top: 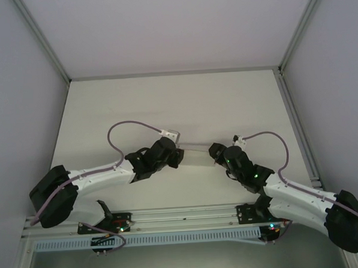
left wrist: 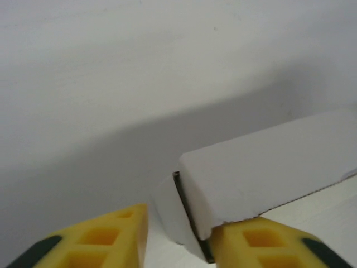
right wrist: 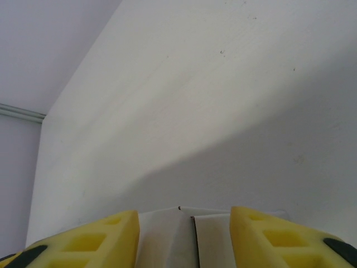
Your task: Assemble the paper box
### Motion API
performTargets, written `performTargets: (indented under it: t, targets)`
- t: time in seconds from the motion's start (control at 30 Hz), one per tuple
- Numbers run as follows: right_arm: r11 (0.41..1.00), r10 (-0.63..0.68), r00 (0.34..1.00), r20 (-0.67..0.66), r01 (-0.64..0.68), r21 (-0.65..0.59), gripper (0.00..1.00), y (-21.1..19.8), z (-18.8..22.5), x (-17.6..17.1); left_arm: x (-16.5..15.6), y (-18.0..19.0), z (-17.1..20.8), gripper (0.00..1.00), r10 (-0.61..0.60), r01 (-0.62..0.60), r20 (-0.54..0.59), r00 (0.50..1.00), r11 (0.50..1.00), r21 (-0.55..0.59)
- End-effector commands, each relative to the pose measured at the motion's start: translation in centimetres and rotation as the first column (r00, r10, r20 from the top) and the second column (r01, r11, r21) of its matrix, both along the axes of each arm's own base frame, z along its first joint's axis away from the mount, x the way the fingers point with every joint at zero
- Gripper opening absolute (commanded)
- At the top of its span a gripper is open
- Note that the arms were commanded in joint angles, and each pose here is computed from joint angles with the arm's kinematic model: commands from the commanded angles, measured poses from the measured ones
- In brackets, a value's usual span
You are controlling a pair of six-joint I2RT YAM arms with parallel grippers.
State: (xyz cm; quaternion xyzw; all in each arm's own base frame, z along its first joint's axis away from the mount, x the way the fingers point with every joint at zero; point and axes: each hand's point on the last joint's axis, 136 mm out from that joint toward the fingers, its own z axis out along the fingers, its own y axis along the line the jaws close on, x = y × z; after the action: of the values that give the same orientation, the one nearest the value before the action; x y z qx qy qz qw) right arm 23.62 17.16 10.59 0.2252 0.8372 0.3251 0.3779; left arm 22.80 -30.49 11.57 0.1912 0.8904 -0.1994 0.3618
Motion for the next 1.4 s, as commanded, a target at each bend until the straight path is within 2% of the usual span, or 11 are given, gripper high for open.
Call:
performTargets:
  t: [0.0,0.1,0.27,0.43,0.53,0.7,0.8,0.93,1.13,1.2,1.37]
  targets:
    - [0.984,0.002,0.978,-0.207,-0.038,-0.173,0.43,-2.8,-6.9,-3.4,-4.2,2.0,-2.5,0.43,-0.103,0.127,-0.162,0.981,0.981,0.147]
    - [0.984,-0.001,0.975,-0.223,-0.039,-0.173,0.4,-2.9,-7.6,-3.6,-4.7,2.0,-1.0,0.55,-0.12,0.142,-0.165,0.979,0.982,0.127]
    - [0.984,-0.01,0.968,-0.252,-0.035,-0.176,0.37,-3.0,-8.5,-4.0,-4.8,1.2,1.2,0.67,-0.139,0.151,-0.164,0.977,0.987,0.062]
    - [0.984,0.001,0.964,-0.266,-0.049,-0.174,0.37,-3.1,-9.1,-4.4,-3.9,0.9,2.4,0.78,-0.091,0.09,-0.197,0.976,0.996,-0.015]
    - [0.984,-0.017,0.959,-0.284,-0.035,-0.177,0.36,-3.7,-10.0,-4.9,-2.4,1.1,2.8,0.9,-0.031,0.005,-0.259,0.965,0.995,-0.101]
    - [0.984,-0.012,0.965,-0.262,-0.035,-0.173,0.35,-4.0,-10.7,-5.0,-0.2,1.4,2.5,0.9,-0.026,-0.069,-0.348,0.937,0.964,-0.259]
    - [0.977,-0.01,0.966,-0.26,-0.047,-0.21,0.34,-4.4,-11.0,-5.1,0.5,0.9,2.9,0.9,-0.066,-0.055,-0.348,0.935,0.944,-0.326]
    - [0.973,-0.018,0.965,-0.26,-0.042,-0.226,0.33,-4.7,-11.0,-5.1,0.4,0.5,2.2,0.86,-0.089,-0.032,-0.353,0.931,0.946,-0.323]
    - [0.969,-0.016,0.968,-0.25,-0.047,-0.242,0.26,-4.9,-11.4,-5.1,-0.7,0.9,-1.0,0.76,-0.092,-0.043,-0.423,0.902,0.953,-0.298]
    - [0.966,-0.001,0.97,-0.244,-0.062,-0.249,0.23,-4.8,-11.6,-5.1,-1.1,1.1,-1.9,0.75,-0.092,-0.044,-0.439,0.894,0.956,-0.289]
    - [0.954,0.001,0.967,-0.253,-0.077,-0.289,0.22,-5.1,-12.2,-5.2,-1.7,1.2,-3.1,0.72,-0.105,-0.034,-0.46,0.882,0.958,-0.285]
